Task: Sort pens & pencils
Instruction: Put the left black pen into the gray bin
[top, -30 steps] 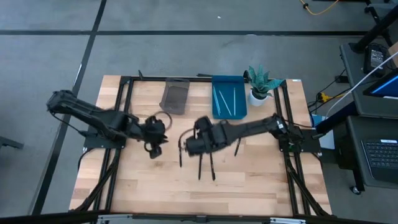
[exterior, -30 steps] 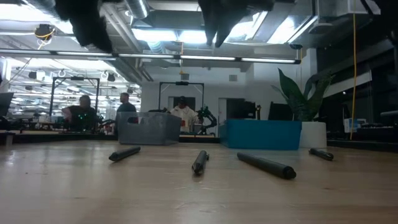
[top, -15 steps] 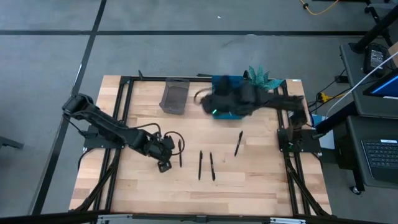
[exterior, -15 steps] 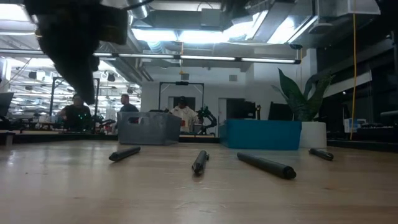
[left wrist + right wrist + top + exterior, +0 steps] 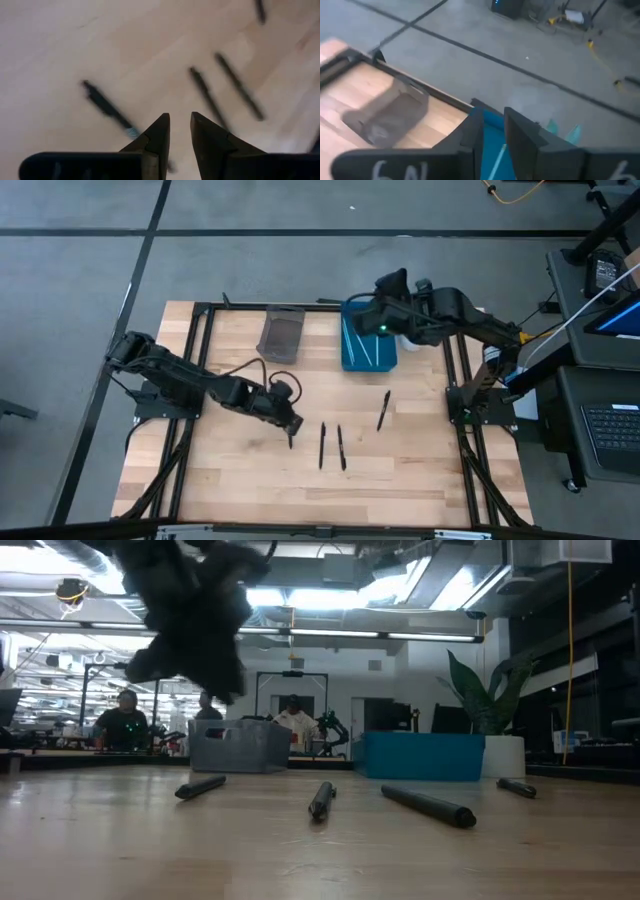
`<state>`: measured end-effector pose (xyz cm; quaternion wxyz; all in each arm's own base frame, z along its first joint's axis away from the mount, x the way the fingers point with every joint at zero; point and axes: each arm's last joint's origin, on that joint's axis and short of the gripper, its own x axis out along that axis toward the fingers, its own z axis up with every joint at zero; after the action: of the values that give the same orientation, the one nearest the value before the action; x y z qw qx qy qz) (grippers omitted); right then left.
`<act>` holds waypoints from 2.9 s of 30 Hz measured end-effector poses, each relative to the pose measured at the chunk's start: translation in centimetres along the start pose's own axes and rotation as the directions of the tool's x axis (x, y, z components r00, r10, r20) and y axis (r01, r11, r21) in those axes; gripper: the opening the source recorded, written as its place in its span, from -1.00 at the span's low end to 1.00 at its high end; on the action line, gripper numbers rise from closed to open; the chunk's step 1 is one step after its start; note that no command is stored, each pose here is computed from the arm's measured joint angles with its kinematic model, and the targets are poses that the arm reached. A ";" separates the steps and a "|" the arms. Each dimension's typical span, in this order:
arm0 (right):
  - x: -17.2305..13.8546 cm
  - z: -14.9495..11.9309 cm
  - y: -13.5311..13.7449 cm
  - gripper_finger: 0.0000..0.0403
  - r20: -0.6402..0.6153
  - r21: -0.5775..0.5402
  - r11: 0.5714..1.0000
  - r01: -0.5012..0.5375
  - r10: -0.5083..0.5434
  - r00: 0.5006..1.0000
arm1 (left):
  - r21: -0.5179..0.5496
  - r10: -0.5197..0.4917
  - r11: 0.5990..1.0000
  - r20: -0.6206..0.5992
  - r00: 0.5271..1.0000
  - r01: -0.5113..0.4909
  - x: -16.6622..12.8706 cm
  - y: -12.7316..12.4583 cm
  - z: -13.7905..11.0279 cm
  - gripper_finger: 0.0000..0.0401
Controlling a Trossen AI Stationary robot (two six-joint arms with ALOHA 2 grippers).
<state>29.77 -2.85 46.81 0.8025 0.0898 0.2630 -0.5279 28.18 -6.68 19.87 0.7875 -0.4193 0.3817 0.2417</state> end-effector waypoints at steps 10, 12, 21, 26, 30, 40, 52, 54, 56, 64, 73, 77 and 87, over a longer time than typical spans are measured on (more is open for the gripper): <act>0.7 0.9 -1.8 -0.62 0.007 -0.280 0.959 0.047 -0.047 0.999 | -0.240 0.035 0.969 -0.082 0.996 -0.054 2.9 0.1 -0.6 -0.64; 0.5 1.1 -2.4 -0.62 0.011 -0.290 0.956 0.053 -0.052 0.999 | -0.257 0.028 0.965 -0.081 0.996 -0.048 2.7 -0.3 -0.5 -0.64; -0.2 1.7 -4.2 -0.62 0.028 -0.282 0.958 0.059 -0.054 0.998 | -0.016 -0.162 0.987 0.031 0.986 0.163 -0.7 -4.4 3.2 -0.64; -0.4 1.7 -4.5 -0.62 0.030 -0.276 0.960 0.055 -0.049 0.998 | 0.111 -0.233 0.968 0.083 0.969 0.223 -1.6 -5.5 5.1 -0.64; -0.4 1.7 -4.5 -0.62 0.030 -0.276 0.960 0.055 -0.048 0.998 | 0.121 -0.293 0.950 0.024 0.956 0.288 -1.6 -5.6 5.7 -0.64; -0.4 1.7 -4.5 -0.62 0.039 -0.321 0.944 0.069 -0.060 0.997 | -0.145 -0.104 0.985 -0.037 0.994 0.098 -1.3 -4.0 4.7 -0.64; -0.3 2.3 -6.0 -0.61 0.064 -0.368 0.921 0.126 -0.111 0.992 | -0.398 0.123 0.912 0.036 0.992 -0.099 -1.0 -3.3 1.7 -0.64; -0.4 2.5 -6.6 -0.61 0.080 -0.359 0.920 0.159 -0.139 0.987 | -0.419 0.126 0.903 0.048 0.991 -0.094 -1.1 -3.4 1.3 -0.65; -0.3 2.7 -7.2 -0.61 0.085 -0.349 0.921 0.176 -0.156 0.984 | -0.427 0.137 0.900 0.076 0.988 -0.092 -1.1 -3.6 1.3 -0.68; -0.3 3.1 -8.6 -0.61 0.088 -0.312 0.930 0.197 -0.178 0.980 | -0.403 0.190 0.889 -0.114 0.975 -0.220 2.2 -4.3 1.7 -0.85; -0.3 3.0 -8.8 -0.61 0.069 -0.324 0.928 0.184 -0.170 0.983 | -0.330 0.300 0.876 -0.199 0.933 -0.352 1.8 -3.9 2.8 -0.94; -0.3 3.0 -8.8 -0.61 0.068 -0.325 0.928 0.182 -0.169 0.983 | -0.312 0.355 0.855 -0.234 0.905 -0.415 1.6 -3.3 2.5 -0.96; -0.3 3.0 -8.9 -0.61 0.068 -0.326 0.928 0.183 -0.170 0.983 | -0.327 0.363 0.849 -0.213 0.907 -0.416 1.4 -3.6 1.8 -0.87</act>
<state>22.75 -7.65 50.70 0.7605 -0.0801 0.3393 -0.5478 32.29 -6.99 21.10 0.6007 -0.4881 0.4625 0.4325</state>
